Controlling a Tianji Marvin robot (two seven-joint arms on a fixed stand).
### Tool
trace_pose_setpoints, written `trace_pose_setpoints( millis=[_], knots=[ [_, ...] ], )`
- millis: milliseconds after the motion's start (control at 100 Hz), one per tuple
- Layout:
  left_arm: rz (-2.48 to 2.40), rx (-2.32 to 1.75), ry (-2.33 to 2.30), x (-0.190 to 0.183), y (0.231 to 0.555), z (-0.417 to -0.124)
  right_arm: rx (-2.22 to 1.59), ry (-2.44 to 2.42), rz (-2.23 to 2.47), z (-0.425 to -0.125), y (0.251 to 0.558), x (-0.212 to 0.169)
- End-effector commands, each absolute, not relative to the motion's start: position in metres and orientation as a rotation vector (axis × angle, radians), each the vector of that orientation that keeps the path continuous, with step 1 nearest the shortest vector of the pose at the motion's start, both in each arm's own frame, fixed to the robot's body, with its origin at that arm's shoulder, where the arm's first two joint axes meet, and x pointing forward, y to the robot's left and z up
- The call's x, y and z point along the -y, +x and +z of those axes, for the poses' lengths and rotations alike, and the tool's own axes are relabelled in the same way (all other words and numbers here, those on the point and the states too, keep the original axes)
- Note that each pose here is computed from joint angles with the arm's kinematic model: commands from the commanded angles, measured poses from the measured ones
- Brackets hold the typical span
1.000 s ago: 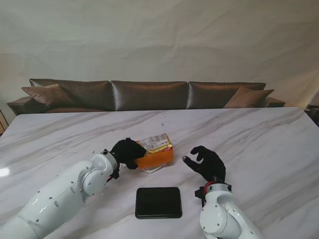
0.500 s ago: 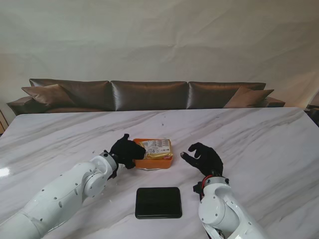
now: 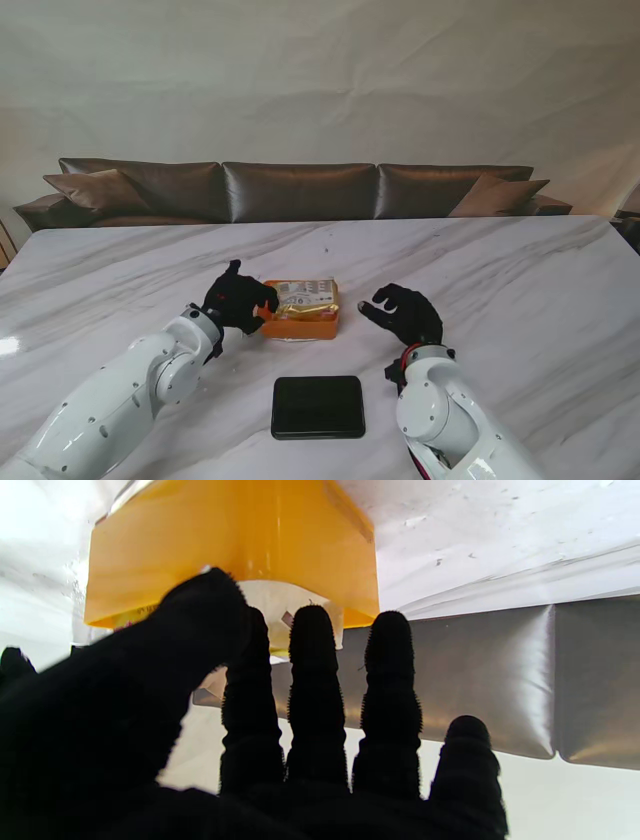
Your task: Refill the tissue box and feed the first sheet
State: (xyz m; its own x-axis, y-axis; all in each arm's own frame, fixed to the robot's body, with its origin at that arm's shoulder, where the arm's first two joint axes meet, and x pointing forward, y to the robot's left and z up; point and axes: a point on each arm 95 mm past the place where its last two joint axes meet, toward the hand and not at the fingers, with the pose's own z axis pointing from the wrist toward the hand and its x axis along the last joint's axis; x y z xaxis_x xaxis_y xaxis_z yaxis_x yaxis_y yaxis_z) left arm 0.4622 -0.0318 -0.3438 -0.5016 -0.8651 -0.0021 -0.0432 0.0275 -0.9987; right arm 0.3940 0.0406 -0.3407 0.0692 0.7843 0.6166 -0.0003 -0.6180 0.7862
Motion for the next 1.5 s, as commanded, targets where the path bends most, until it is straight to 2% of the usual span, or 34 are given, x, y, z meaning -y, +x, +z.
trace_pose_setpoints(
  millis=[0, 320, 670, 1040, 1490],
  knots=[
    [-1.567, -1.630, -0.947, 0.033, 0.459, -0.342, -0.802, 1.739, 1.610, -0.339, 0.395, -0.043],
    [-1.614, -1.495, -1.022, 0.023, 0.441, -0.327, -0.838, 1.756, 1.601, -0.336, 0.394, -0.047],
    [-1.654, -1.270, -1.464, 0.016, 0.381, -0.316, -0.825, 1.781, 1.569, -0.327, 0.359, -0.045],
    [-1.638, -1.066, -1.970, 0.022, 0.332, -0.329, -0.821, 1.928, 1.494, -0.329, 0.326, -0.048],
    [-1.657, -0.820, -2.521, 0.026, 0.312, -0.355, -0.710, 2.151, 1.482, -0.338, 0.304, -0.061]
  ],
)
